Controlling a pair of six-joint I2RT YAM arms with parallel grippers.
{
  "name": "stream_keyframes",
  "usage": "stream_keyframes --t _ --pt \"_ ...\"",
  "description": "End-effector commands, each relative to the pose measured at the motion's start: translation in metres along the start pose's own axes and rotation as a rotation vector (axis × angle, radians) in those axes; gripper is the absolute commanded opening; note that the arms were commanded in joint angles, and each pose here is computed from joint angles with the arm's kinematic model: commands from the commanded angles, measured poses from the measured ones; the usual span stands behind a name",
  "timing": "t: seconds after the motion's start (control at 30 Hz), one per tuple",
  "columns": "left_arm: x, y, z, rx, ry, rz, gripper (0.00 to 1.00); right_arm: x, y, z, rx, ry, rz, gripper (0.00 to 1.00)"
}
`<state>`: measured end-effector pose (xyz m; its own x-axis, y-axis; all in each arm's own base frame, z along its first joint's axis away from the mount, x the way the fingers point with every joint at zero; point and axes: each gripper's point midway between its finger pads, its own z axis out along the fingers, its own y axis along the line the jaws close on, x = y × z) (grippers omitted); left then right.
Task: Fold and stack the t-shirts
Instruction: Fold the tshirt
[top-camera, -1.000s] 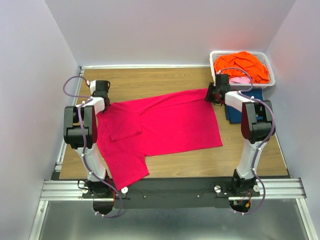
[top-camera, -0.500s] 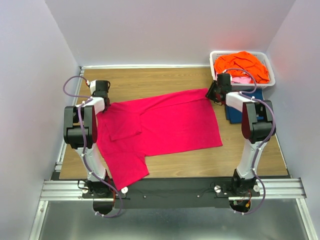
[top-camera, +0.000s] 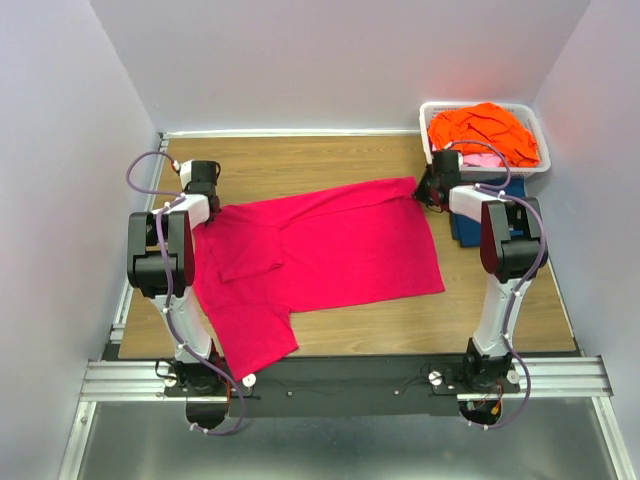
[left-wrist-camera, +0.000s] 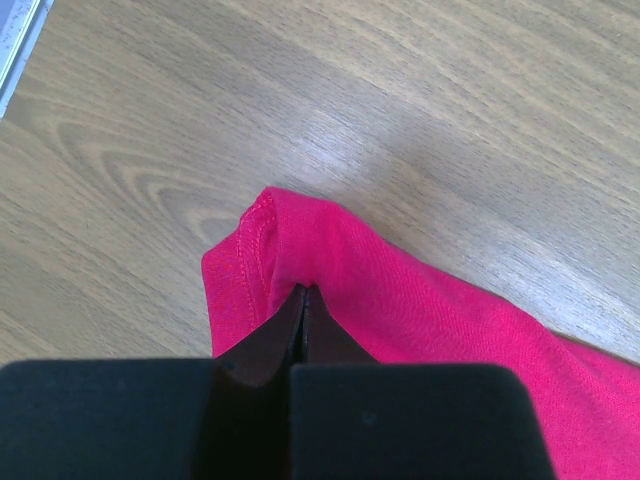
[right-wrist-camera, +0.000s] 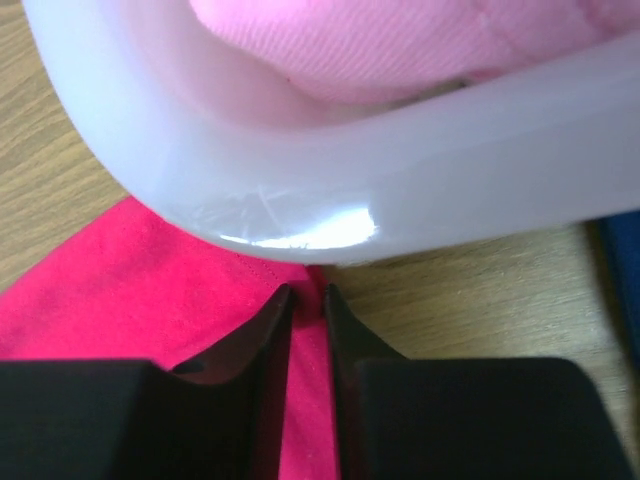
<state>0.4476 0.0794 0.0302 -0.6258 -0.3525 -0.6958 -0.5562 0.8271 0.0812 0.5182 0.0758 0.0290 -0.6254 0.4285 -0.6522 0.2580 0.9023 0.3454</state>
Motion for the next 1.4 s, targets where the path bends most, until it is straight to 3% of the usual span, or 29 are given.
stream_keyframes --t 0.0,0.23,0.57,0.9,1.1,1.17,1.37 --pt "-0.013 0.007 -0.006 -0.035 -0.035 0.000 0.01 -0.003 -0.001 0.005 0.014 -0.021 0.006 0.24" --pt "-0.013 0.010 -0.006 -0.050 -0.038 0.010 0.01 -0.013 -0.005 -0.005 0.040 -0.057 -0.018 0.01" --pt "-0.013 0.014 -0.004 -0.078 -0.033 0.026 0.01 -0.032 -0.009 -0.026 0.052 -0.098 -0.114 0.01" --pt "-0.011 0.016 0.000 -0.101 -0.031 0.051 0.01 -0.020 -0.020 -0.015 0.084 -0.025 -0.168 0.05" --pt "-0.009 0.010 -0.003 -0.105 -0.040 0.086 0.20 -0.013 -0.024 -0.007 0.096 0.000 -0.194 0.06" --pt "-0.013 0.008 -0.007 -0.100 -0.053 0.086 0.31 -0.015 -0.023 -0.008 0.090 0.000 -0.202 0.14" --pt "-0.040 0.008 -0.037 -0.074 -0.120 0.053 0.52 -0.027 -0.001 -0.029 0.008 -0.007 -0.227 0.38"
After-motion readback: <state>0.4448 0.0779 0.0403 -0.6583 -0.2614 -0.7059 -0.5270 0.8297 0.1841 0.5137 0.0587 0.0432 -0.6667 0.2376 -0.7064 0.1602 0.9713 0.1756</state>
